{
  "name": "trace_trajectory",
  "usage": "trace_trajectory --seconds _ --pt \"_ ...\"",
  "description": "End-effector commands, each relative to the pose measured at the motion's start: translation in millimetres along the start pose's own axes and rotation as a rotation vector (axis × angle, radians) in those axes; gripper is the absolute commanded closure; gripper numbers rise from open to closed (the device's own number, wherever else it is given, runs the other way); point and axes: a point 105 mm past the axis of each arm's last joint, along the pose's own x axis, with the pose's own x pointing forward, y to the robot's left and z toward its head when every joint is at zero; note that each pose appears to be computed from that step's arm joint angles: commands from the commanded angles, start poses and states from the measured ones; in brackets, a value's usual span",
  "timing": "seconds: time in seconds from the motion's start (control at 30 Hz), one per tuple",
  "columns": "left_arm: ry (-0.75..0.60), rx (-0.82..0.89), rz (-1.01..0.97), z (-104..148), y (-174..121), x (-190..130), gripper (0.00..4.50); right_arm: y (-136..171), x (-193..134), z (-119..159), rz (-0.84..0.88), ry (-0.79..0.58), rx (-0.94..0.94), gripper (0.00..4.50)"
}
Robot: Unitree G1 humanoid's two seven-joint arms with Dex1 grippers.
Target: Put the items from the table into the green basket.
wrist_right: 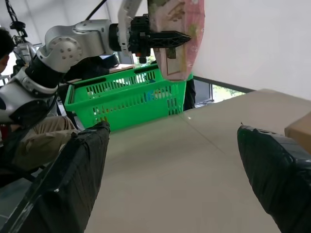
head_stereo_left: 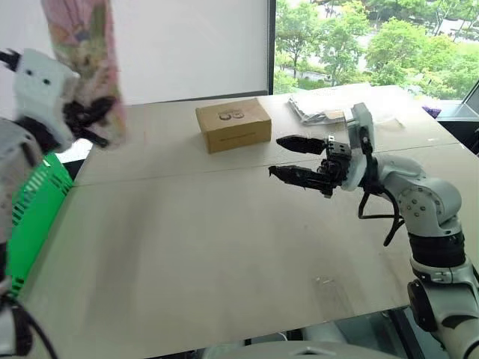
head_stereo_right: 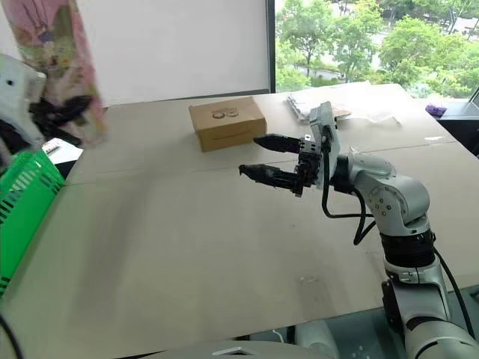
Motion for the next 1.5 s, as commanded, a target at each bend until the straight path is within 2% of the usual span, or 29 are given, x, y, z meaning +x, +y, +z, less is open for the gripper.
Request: trace_trajectory --seconds 0.03,0.1,0.17,0.33,0.43,0.57,0.67,0.73,0.8,0.87,0.9,0.93,1.0,1.13,1.3,1.4,1.43,1.5 --pt "0.133 0.086 0.269 -23.6 62.5 -13.9 4.16 3.6 2.1 17.0 0.053 -0.053 -0.085 0.06" --pt "0.188 0.027 0.361 -39.0 83.3 -22.4 4.16 2.2 2.0 19.3 0.060 -0.065 -0.103 0.06" --pt "0.323 0.062 0.409 -69.2 97.8 -34.3 4.16 2.3 2.0 22.1 0.075 -0.079 -0.123 0.06" --pt "0.490 0.028 0.436 -117.4 103.1 -51.5 4.16 3.9 3.4 25.4 0.107 -0.095 -0.132 0.06" --pt "0.507 -0.031 0.460 -132.3 101.8 -55.8 4.16 5.4 3.7 26.4 0.119 -0.100 -0.122 0.06" --pt "0.539 -0.028 0.501 -146.2 105.3 -62.5 4.16 4.5 4.6 26.0 0.116 -0.102 -0.119 0.06" --pt "0.542 -0.027 0.514 -149.3 108.1 -65.0 4.16 3.8 5.6 24.9 0.115 -0.101 -0.118 0.06" --pt "0.545 -0.027 0.518 -150.6 109.7 -67.0 3.15 3.5 6.0 23.9 0.114 -0.100 -0.116 0.00" --pt "0.537 -0.034 0.542 -150.0 113.2 -69.8 2.44 3.3 6.5 23.2 0.114 -0.099 -0.115 0.00" --pt "0.528 -0.039 0.572 -149.1 116.7 -71.9 1.40 2.5 7.4 23.0 0.115 -0.099 -0.112 0.00" --pt "0.522 -0.045 0.586 -148.9 118.0 -73.1 1.28 2.6 7.7 22.8 0.116 -0.099 -0.111 0.00" --pt "0.514 -0.059 0.598 -148.5 119.0 -73.9 0.65 2.4 7.9 22.8 0.116 -0.099 -0.111 0.00" --pt "0.490 -0.100 0.637 -146.4 122.9 -76.1 0.06 1.5 8.3 22.9 0.116 -0.100 -0.110 0.00" --pt "0.467 -0.118 0.709 -142.2 132.5 -83.5 0.06 -0.3 8.6 22.8 0.118 -0.103 -0.105 0.00" --pt "0.438 -0.186 0.704 -142.6 128.3 -83.9 0.06 0.5 9.8 21.6 0.126 -0.107 -0.101 0.00" --pt "0.203 -0.299 0.624 -111.0 117.7 -62.2 0.06 -0.3 8.6 20.9 0.126 -0.107 -0.097 0.00" --pt "0.100 -0.347 0.526 -95.0 104.7 -50.0 0.06 -1.2 7.6 20.1 0.122 -0.106 -0.096 0.00" --pt "0.005 -0.398 0.383 -78.6 84.0 -39.1 0.06 -2.3 6.4 18.3 0.113 -0.102 -0.094 0.00"
